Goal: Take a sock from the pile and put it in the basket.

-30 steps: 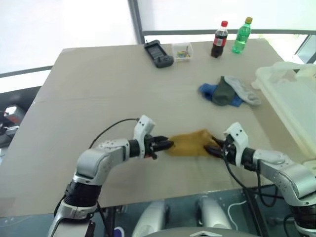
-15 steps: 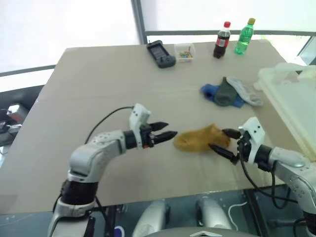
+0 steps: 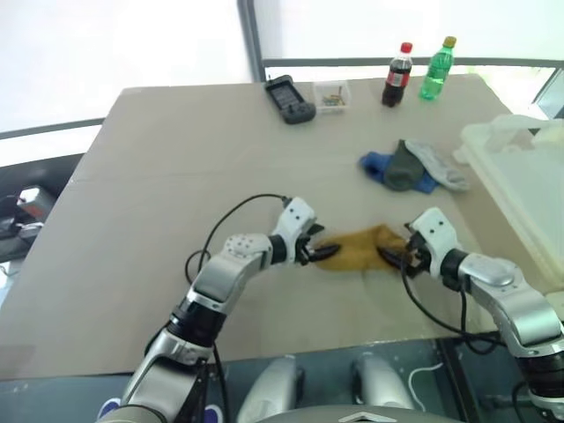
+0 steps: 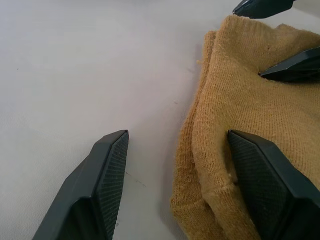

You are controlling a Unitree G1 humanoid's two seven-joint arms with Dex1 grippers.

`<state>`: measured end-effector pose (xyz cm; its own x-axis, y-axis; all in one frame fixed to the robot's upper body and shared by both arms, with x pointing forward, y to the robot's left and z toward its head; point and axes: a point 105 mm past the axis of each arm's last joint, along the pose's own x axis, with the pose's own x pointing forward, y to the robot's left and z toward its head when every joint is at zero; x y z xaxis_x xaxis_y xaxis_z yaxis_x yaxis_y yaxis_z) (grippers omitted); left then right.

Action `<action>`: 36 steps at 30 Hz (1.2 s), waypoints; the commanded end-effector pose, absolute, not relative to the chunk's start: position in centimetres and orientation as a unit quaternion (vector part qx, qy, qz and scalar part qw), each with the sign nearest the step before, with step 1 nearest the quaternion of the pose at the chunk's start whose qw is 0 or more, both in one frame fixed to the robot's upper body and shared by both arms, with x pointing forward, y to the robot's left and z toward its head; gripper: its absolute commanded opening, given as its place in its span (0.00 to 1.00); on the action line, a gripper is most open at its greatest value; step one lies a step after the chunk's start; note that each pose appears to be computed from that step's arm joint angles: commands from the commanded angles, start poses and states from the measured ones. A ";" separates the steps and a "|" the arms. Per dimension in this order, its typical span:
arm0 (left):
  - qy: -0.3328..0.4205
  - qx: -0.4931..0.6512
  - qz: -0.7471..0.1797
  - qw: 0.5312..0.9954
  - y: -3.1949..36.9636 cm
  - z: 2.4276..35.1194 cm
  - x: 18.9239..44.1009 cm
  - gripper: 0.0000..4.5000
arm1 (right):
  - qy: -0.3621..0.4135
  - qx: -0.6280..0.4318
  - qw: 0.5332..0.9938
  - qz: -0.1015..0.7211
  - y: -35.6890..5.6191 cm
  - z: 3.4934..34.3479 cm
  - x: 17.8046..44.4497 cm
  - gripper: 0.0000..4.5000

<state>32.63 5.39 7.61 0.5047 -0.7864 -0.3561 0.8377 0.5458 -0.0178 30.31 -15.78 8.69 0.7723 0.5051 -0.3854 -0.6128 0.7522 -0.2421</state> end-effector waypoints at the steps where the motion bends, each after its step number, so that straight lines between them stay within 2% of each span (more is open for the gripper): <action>1: 0.167 0.069 -0.428 0.886 7.6 7.4 33.4 0.75 | 0.120 -0.177 0.929 0.303 -15.8 10.0 30.5 0.98; 4: 0.180 0.001 -0.417 0.891 8.0 8.9 32.8 0.75 | 0.098 -0.158 0.928 0.323 -14.9 11.2 30.1 0.98; 5: 0.208 -0.049 -0.435 0.874 8.1 9.4 31.8 0.75 | 0.095 -0.158 0.927 0.327 -14.7 11.3 30.0 0.98; 8: 0.268 -0.098 -0.473 0.834 8.8 10.7 29.6 0.75 | 0.083 -0.155 0.926 0.334 -14.4 11.9 29.7 0.98; 12: 0.260 -0.100 -0.474 0.836 9.5 11.8 29.9 0.75 | 0.037 -0.150 0.924 0.350 -14.1 14.0 29.0 0.98; 15: 0.267 -0.106 -0.474 0.832 9.5 11.8 29.8 0.75 | 0.011 -0.165 0.909 0.384 -13.8 15.2 27.6 0.98; 19: 0.281 -0.104 -0.478 0.826 9.3 11.1 29.3 0.75 | 0.017 -0.158 0.887 0.434 -13.7 15.2 25.7 0.99; 36: 0.325 -0.128 -0.476 0.807 6.2 7.8 30.1 0.75 | 0.033 -0.200 0.886 0.417 -17.6 14.7 23.2 0.99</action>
<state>30.28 6.45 8.97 0.3517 -0.8600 -0.3698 0.7021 0.5036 -0.5034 23.48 -17.77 13.13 0.6473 0.7146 -0.2653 -0.7614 0.5903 -0.2680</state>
